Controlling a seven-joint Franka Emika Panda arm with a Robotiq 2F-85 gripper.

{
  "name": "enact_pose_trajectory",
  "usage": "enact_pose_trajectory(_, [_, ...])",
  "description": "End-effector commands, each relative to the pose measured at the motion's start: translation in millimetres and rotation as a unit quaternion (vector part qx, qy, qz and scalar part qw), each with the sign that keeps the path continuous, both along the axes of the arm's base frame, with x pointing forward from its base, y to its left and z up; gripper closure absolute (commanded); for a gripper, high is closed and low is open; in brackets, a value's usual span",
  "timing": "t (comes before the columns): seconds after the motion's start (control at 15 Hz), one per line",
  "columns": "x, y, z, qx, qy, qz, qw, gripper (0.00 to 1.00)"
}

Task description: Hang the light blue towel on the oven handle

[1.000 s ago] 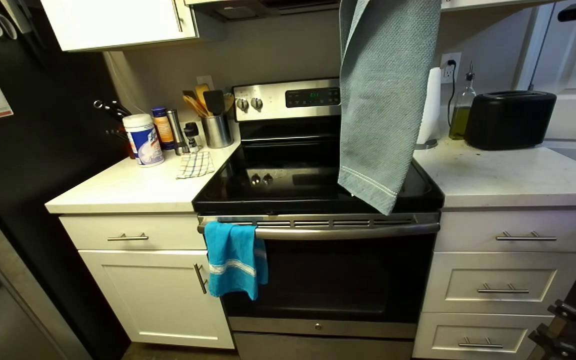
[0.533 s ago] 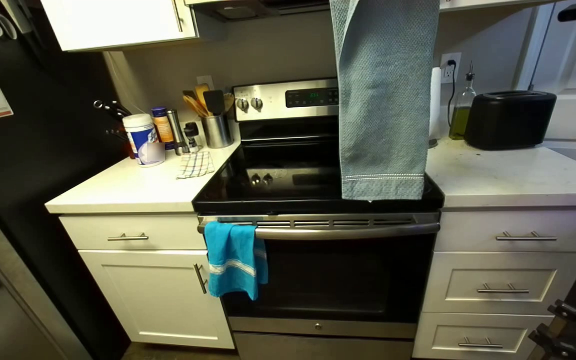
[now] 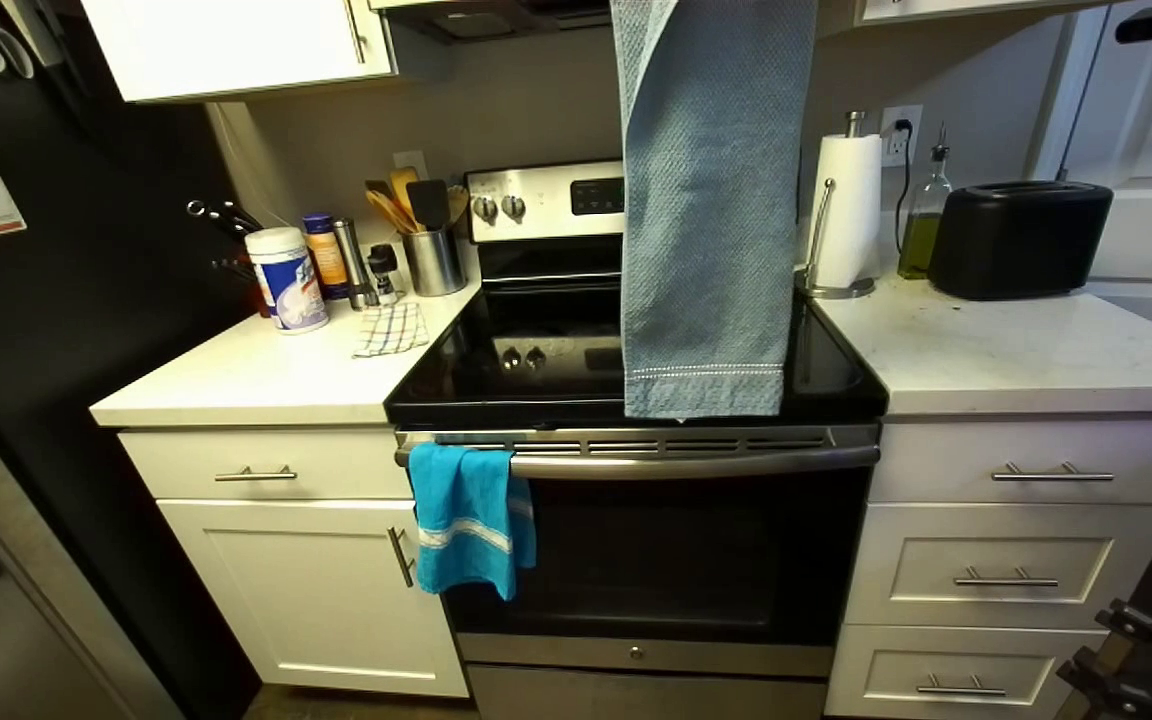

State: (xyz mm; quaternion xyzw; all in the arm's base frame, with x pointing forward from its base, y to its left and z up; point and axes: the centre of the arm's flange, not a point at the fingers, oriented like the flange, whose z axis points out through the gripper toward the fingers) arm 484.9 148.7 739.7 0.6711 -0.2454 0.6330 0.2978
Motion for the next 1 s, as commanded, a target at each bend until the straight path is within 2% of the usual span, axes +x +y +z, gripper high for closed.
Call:
enact_pose_trajectory(0.0, [19, -12, -15, -0.004, 0.017, 0.022, 0.9996, 0.99])
enact_pose_trajectory(0.93, [80, -32, -104, 0.007, 0.096, 0.097, 0.9906, 0.99])
